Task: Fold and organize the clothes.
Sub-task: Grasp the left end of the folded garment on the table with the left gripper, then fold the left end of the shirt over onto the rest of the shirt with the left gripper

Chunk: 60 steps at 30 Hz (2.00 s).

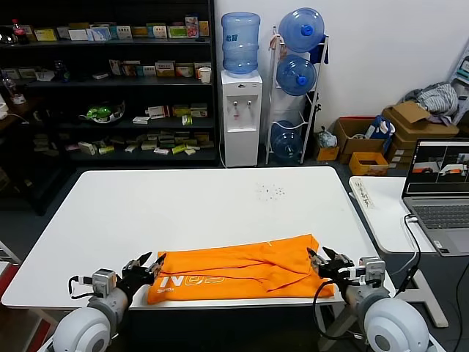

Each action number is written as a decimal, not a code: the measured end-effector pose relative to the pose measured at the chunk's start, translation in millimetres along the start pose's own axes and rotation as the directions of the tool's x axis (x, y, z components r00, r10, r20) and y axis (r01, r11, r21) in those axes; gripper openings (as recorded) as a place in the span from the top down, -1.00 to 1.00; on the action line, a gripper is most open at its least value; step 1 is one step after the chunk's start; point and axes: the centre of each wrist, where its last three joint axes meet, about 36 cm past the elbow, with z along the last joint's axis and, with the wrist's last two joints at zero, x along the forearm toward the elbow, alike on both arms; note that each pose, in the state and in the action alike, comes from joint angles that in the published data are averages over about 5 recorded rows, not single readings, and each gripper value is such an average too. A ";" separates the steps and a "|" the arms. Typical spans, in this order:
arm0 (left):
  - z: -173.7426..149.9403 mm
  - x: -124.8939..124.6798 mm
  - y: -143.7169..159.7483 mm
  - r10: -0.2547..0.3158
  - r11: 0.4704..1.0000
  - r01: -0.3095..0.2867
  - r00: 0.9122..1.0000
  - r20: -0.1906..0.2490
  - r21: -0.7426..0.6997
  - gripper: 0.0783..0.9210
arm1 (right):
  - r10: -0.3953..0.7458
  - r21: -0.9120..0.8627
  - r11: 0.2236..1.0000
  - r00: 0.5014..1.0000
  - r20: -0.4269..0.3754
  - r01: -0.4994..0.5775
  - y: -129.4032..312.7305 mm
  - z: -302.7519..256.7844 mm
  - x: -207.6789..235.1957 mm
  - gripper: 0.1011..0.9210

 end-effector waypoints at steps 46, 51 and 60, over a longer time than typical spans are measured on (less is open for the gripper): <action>44.3 -16.6 -16.5 -0.006 0.995 0.009 0.999 -0.032 0.095 0.92 | 0.052 -0.022 0.998 0.996 0.068 -0.050 -15.8 -1.2 28.5 -0.76; 39.2 -14.5 -13.3 -0.009 0.995 0.012 1.000 -0.026 0.095 0.92 | 0.052 -0.021 0.999 0.996 0.070 -0.051 -16.7 -1.8 25.3 -0.76; 11.0 -15.4 34.0 -0.079 0.996 0.078 0.997 0.005 0.032 0.92 | 0.042 -0.025 0.999 0.996 0.079 -0.040 -15.2 -4.5 14.7 -0.76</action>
